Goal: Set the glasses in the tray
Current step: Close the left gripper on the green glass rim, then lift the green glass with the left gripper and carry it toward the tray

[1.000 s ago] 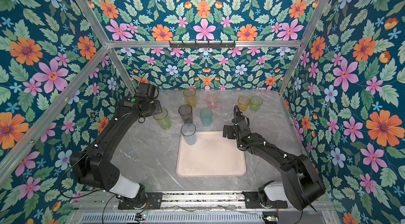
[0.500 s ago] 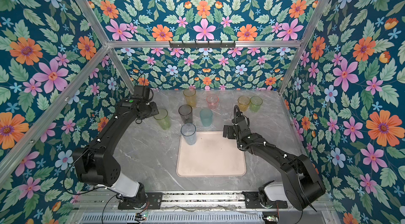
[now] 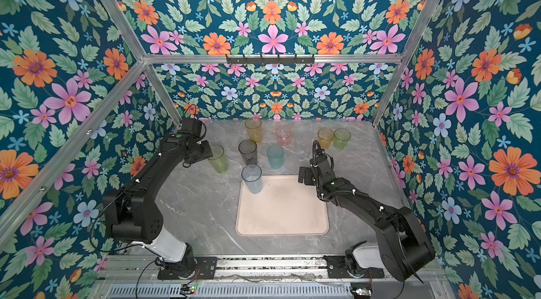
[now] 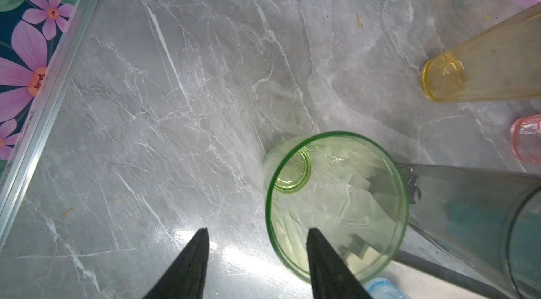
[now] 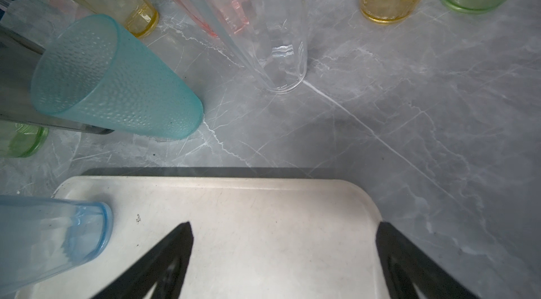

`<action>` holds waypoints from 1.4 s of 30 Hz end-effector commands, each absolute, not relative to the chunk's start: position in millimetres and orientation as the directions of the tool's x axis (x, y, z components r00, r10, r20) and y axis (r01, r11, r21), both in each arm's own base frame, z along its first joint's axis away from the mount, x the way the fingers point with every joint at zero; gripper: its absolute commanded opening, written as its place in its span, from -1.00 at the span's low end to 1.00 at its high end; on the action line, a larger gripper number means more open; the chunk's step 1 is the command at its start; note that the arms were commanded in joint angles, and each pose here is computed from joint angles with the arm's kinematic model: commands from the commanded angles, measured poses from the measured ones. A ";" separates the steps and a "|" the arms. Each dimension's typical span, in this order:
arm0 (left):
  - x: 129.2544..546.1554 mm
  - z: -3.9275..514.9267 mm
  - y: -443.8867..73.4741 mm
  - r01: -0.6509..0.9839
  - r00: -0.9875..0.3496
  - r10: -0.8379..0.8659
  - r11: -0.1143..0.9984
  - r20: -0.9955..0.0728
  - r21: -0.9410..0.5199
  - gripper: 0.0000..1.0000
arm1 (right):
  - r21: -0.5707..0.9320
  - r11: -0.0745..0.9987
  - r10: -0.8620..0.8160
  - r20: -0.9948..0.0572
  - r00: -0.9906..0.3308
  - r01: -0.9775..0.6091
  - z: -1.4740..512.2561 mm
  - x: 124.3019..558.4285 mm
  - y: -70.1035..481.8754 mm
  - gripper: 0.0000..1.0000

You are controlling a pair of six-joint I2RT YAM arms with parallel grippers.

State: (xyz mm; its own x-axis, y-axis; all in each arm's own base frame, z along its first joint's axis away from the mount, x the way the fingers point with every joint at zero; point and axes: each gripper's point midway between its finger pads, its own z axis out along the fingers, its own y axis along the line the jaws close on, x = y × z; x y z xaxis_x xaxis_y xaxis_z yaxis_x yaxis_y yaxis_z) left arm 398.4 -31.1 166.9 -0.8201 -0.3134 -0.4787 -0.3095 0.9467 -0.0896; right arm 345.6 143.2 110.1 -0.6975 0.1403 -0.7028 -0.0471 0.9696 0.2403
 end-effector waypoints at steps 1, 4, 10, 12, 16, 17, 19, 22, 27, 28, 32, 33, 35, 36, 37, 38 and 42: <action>401.7 165.1 -30.6 -0.307 -0.819 -0.312 0.947 -0.482 -0.091 0.10 | 0.249 0.968 0.156 -0.716 -0.680 -0.041 115.4 348.3 143.1 0.98; 402.4 159.8 -28.3 -0.307 -0.825 -0.304 0.949 -0.476 -0.073 0.04 | 0.250 0.967 0.156 -0.715 -0.681 -0.041 115.1 348.0 143.2 0.98; 402.6 154.4 -28.8 -0.296 -0.837 -0.290 0.953 -0.465 -0.062 -0.21 | 0.247 0.968 0.154 -0.714 -0.683 -0.041 114.4 348.2 142.9 0.98; 404.1 153.3 -29.9 -0.293 -0.838 -0.290 0.954 -0.462 -0.067 -0.27 | 0.249 0.968 0.154 -0.714 -0.683 -0.042 114.6 348.9 143.5 0.98; 407.4 153.1 -29.6 -0.285 -0.843 -0.278 0.957 -0.461 -0.056 -0.38 | 0.246 0.968 0.152 -0.713 -0.684 -0.041 114.3 348.7 143.2 0.98; 407.5 152.9 -29.0 -0.284 -0.844 -0.274 0.958 -0.461 -0.050 -0.39 | 0.245 0.969 0.152 -0.714 -0.684 -0.040 114.2 348.9 142.9 0.98; 408.8 152.4 -27.4 -0.282 -0.845 -0.266 0.959 -0.464 -0.037 -0.42 | 0.244 0.969 0.152 -0.714 -0.683 -0.040 114.7 349.0 142.7 0.98; 410.4 152.7 -27.9 -0.277 -0.849 -0.261 0.960 -0.459 -0.034 -0.49 | 0.244 0.969 0.150 -0.712 -0.686 -0.041 113.8 348.9 143.3 0.98; 414.1 151.7 -29.0 -0.274 -0.850 -0.262 0.961 -0.457 -0.040 -0.56 | 0.243 0.969 0.151 -0.713 -0.685 -0.039 114.7 348.6 142.7 0.98; 415.0 151.2 -29.5 -0.272 -0.851 -0.261 0.961 -0.456 -0.041 -0.57 | 0.242 0.970 0.151 -0.712 -0.686 -0.038 114.0 348.3 142.2 0.98; 416.7 148.2 -30.2 -0.270 -0.855 -0.261 0.962 -0.447 -0.044 -0.63 | 0.241 0.970 0.147 -0.708 -0.690 -0.040 113.4 348.9 143.1 0.98; 416.7 147.1 -29.8 -0.271 -0.856 -0.262 0.961 -0.445 -0.044 -0.64 | 0.241 0.970 0.146 -0.707 -0.692 -0.042 113.6 348.9 144.0 0.98; 417.5 147.0 -29.3 -0.271 -0.856 -0.261 0.962 -0.446 -0.043 -0.65 | 0.239 0.970 0.144 -0.704 -0.696 -0.041 112.3 348.9 144.0 0.98; 417.6 146.2 -29.5 -0.271 -0.857 -0.261 0.962 -0.444 -0.043 -0.66 | 0.238 0.971 0.144 -0.702 -0.697 -0.040 111.6 348.8 143.7 0.97; 417.8 145.3 -29.9 -0.269 -0.859 -0.260 0.962 -0.442 -0.043 -0.67 | 0.238 0.970 0.144 -0.703 -0.697 -0.040 112.1 349.1 143.9 0.98; 418.0 144.8 -29.0 -0.269 -0.859 -0.260 0.962 -0.441 -0.042 -0.68 | 0.238 0.971 0.144 -0.702 -0.698 -0.039 111.6 349.2 143.6 0.97; 419.1 141.5 -28.5 -0.266 -0.861 -0.259 0.963 -0.438 -0.045 -0.69 | 0.236 0.971 0.143 -0.698 -0.702 -0.037 110.3 350.0 144.1 0.98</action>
